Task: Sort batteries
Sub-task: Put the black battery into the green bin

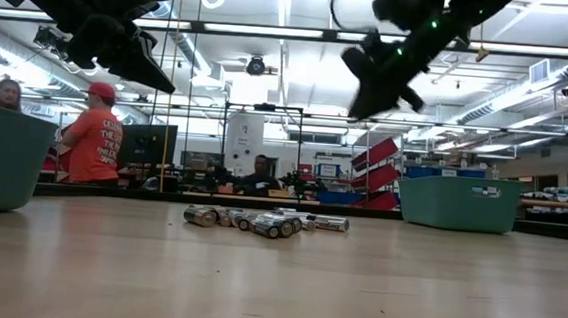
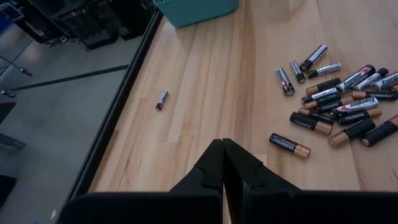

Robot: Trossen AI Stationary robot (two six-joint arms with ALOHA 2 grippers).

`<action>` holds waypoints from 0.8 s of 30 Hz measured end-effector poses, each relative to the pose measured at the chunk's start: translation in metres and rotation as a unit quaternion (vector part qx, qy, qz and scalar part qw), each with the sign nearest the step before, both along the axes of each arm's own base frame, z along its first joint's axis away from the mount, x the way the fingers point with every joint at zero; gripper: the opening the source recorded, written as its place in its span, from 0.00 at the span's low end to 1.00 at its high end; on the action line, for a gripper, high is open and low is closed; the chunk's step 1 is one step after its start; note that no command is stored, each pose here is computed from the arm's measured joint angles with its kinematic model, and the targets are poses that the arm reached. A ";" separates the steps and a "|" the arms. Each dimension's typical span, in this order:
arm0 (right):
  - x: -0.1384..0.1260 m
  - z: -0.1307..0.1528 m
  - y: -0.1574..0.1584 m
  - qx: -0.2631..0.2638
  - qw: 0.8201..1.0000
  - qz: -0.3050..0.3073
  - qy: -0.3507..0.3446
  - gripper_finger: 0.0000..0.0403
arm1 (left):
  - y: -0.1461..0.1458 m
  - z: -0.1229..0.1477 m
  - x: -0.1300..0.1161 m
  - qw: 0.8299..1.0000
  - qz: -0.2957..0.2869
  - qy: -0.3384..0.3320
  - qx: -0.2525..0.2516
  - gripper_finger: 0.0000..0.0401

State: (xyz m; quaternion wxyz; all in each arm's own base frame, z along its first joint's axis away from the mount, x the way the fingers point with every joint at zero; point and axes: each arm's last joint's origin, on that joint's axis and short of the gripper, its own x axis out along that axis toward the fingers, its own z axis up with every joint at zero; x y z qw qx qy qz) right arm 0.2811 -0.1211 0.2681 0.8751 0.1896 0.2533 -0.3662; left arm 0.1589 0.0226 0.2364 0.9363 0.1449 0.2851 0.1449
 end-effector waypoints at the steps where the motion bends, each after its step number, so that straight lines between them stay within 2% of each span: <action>1: 0.004 0.003 0.004 -0.014 1.000 0.019 -0.010 0.22 | 0.000 0.000 0.000 1.000 0.001 0.000 -0.001 0.01; 6: 0.018 0.013 0.024 -0.062 0.994 0.082 -0.045 0.22 | -0.001 0.002 0.002 1.000 -0.007 -0.016 -0.019 0.01; 12: 0.022 0.013 0.036 -0.071 0.991 0.110 -0.040 0.22 | -0.002 0.003 0.019 0.995 -0.031 -0.068 -0.066 0.01; 18: 0.021 0.011 0.039 -0.071 0.990 0.119 -0.025 0.22 | 0.000 -0.017 0.039 0.996 -0.032 -0.023 -0.079 0.00; 24: 0.021 0.010 0.040 -0.072 0.990 0.123 -0.017 0.22 | 0.003 -0.043 0.060 0.996 -0.006 0.020 -0.085 0.01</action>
